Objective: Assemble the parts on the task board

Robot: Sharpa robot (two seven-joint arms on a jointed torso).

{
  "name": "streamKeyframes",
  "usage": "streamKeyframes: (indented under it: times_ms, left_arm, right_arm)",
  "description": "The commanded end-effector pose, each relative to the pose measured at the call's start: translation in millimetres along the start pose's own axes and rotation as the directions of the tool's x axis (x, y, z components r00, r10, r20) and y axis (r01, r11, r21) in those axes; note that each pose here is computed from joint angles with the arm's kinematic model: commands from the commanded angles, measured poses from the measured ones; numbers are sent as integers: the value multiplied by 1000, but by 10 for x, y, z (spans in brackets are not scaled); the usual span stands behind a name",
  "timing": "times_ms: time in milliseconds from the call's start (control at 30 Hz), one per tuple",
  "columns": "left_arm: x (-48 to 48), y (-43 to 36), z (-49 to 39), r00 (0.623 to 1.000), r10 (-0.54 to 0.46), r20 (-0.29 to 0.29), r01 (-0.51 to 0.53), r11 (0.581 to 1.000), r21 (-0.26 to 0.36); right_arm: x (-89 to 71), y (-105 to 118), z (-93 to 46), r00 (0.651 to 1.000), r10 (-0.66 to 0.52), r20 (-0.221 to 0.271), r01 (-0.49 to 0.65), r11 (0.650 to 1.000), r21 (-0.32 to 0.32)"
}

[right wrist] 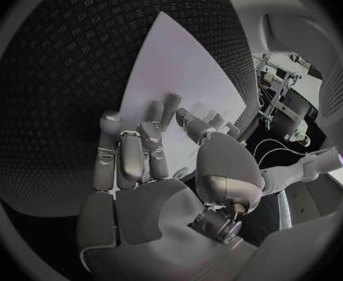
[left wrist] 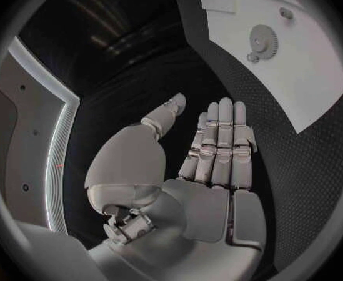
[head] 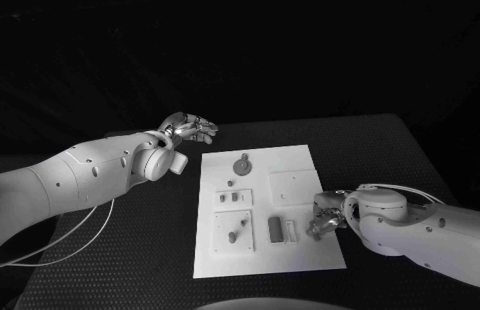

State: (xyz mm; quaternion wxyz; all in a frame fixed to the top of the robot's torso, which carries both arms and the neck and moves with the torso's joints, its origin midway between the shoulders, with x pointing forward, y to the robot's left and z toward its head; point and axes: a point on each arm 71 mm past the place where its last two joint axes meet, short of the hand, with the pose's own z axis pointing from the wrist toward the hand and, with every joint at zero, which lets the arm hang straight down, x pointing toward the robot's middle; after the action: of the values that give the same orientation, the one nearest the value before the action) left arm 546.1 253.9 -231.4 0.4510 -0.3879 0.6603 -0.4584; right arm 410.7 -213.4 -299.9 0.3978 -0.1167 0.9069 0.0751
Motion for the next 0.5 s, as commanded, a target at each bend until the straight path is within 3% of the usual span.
streamKeyframes:
  times_ms: [33,367,500]
  left_arm:
    - [18,-15,1,1000,-9,-15,9,1000,6]
    - [22,-15,-3,1000,-9,-18,9,1000,5]
    - [27,-16,-3,1000,-10,-19,10,1000,5]
  right_arm:
    - [109,-1,44,991,-131,12,130,991,27]
    - [119,73,58,986,-162,21,162,987,17]
    - [115,74,58,993,-118,28,118,993,12]
